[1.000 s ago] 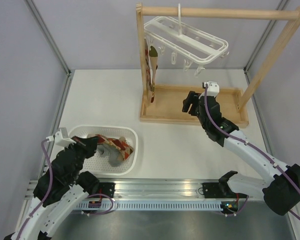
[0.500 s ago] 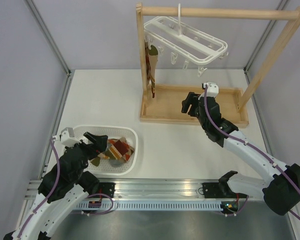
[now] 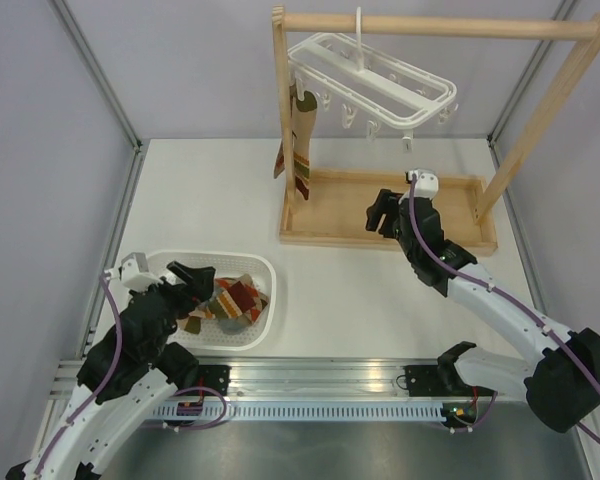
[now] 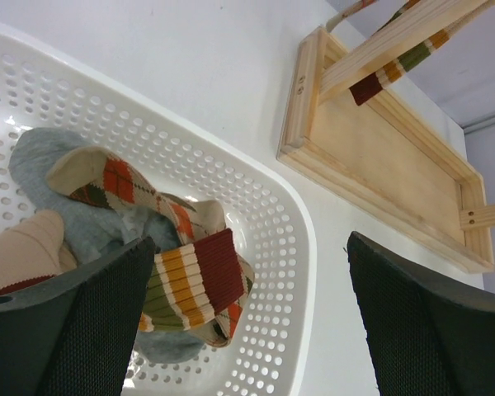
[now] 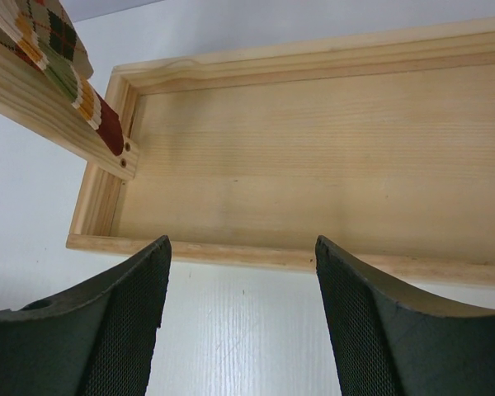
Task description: Remove the socks clipped to the hanger
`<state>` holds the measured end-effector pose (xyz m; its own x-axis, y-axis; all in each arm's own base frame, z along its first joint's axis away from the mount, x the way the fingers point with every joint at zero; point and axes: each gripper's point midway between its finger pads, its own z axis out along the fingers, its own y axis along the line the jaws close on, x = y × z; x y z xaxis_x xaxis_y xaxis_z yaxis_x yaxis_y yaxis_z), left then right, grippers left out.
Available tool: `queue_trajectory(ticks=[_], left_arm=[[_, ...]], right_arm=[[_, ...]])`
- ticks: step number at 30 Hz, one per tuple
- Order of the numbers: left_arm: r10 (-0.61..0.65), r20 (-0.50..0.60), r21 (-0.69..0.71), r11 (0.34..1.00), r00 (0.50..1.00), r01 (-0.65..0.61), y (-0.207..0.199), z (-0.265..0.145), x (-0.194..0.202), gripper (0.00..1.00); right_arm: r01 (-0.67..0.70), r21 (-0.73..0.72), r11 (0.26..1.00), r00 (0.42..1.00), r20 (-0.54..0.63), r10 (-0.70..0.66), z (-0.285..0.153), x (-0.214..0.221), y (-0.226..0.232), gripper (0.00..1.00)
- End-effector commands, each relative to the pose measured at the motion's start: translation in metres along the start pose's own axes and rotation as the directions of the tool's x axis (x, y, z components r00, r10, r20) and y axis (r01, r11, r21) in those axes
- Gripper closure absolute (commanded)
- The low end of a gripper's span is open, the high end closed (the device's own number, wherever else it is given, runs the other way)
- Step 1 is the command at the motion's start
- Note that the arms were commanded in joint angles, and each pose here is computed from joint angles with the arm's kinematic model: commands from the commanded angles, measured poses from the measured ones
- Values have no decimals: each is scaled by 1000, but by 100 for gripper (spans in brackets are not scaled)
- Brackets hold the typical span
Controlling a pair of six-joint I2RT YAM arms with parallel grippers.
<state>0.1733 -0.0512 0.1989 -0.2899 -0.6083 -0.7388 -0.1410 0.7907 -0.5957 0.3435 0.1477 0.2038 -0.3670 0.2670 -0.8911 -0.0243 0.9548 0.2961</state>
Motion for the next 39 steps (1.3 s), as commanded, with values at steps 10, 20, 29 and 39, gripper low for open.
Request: queue_trajectory(ticks=[10,20,29,39], left_arm=[[194,-45,298,939,980,-172,-122,50,-5,0],[465,141,421,771,874,-478,-262,77,-8,0],[517,245,377,729,820,-572,-339,121,-5,0],[615,343,80,734,710,-675,-360,194,-14,0]], right_arm=[[-70,-43,997,998,4,70,0,4,-17,25],[-176,-97,980,984,12,178,3,-2,-49,25],[-270,-132,954,962,6,273,10,-2,-86,25],[-298,-140,944,954,0,301,11,9,-118,25]])
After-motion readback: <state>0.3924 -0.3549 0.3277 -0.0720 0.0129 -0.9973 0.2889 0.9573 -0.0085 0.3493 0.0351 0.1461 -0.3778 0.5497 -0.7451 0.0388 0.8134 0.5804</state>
